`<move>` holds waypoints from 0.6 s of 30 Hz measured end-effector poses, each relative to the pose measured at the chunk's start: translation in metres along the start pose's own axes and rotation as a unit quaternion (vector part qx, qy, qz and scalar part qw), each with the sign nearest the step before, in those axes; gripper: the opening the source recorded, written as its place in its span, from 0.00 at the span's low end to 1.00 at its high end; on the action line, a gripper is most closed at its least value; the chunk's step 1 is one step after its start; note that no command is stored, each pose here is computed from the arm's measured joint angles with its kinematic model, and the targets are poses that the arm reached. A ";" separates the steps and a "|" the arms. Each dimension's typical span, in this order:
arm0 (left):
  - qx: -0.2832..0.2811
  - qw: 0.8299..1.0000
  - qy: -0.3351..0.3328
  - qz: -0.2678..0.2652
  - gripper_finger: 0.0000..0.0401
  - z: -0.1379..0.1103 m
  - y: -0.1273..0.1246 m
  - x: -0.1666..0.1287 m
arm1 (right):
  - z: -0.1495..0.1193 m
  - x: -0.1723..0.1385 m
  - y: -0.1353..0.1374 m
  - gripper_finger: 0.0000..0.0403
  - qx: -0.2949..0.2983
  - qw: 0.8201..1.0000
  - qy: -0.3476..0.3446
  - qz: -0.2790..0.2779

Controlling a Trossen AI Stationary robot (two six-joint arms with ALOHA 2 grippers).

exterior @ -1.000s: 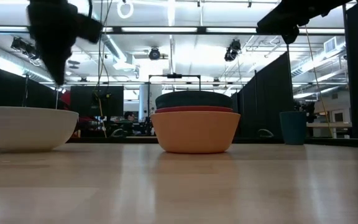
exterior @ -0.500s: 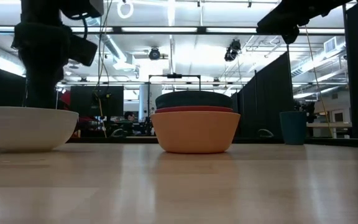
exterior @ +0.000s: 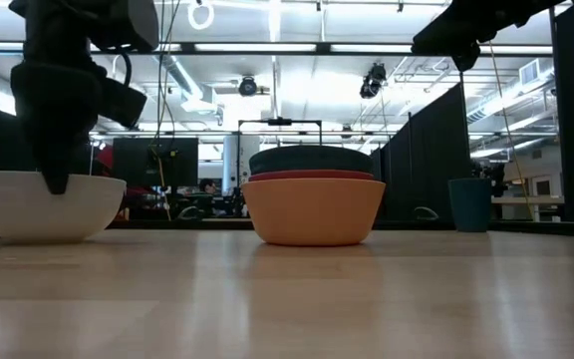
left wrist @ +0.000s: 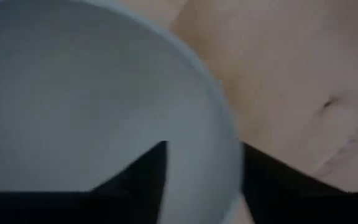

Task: Nest bowls inside each other
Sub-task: Stack the white bowl on top of the blue bowl

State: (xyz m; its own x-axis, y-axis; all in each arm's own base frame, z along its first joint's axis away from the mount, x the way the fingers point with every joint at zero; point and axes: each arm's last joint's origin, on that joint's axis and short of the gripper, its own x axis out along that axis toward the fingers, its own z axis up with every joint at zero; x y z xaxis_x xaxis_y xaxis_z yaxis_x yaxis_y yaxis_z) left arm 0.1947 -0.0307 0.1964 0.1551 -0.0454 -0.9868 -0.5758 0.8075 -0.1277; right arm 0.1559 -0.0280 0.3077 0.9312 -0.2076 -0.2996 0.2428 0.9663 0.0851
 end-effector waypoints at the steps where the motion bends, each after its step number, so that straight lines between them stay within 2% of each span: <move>1: 0.004 1.000 0.004 -0.005 0.20 0.000 0.000 0.000 | 0.000 0.000 0.000 0.22 0.000 1.000 0.000 0.000; 2: 0.007 1.000 0.007 -0.010 0.11 0.000 -0.001 0.000 | 0.000 0.000 0.000 0.22 0.000 1.000 0.000 0.000; 4: 0.008 1.000 0.009 -0.019 0.04 0.000 -0.002 0.000 | 0.000 0.000 0.000 0.22 0.000 1.000 0.000 0.000; 9: 0.011 1.000 0.006 -0.016 0.01 0.001 -0.002 -0.002 | 0.000 0.000 0.000 0.22 0.003 1.000 0.000 0.000; 12: 0.029 0.999 -0.019 -0.012 0.00 0.007 -0.007 -0.015 | 0.000 0.000 0.000 0.22 0.003 1.000 0.000 0.000; 18: 0.123 0.985 -0.121 -0.023 0.00 0.035 -0.032 -0.061 | 0.000 0.000 0.000 0.22 0.004 1.000 0.000 0.000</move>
State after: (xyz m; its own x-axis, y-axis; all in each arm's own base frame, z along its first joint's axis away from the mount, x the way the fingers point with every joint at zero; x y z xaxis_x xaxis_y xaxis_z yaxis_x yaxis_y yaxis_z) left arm 0.2318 -0.0331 0.2641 0.3796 0.0328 -0.9246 -0.3567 0.9273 -0.1136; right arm 0.1559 -0.0281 0.3077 0.9313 -0.2076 -0.2992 0.2448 0.9652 0.0922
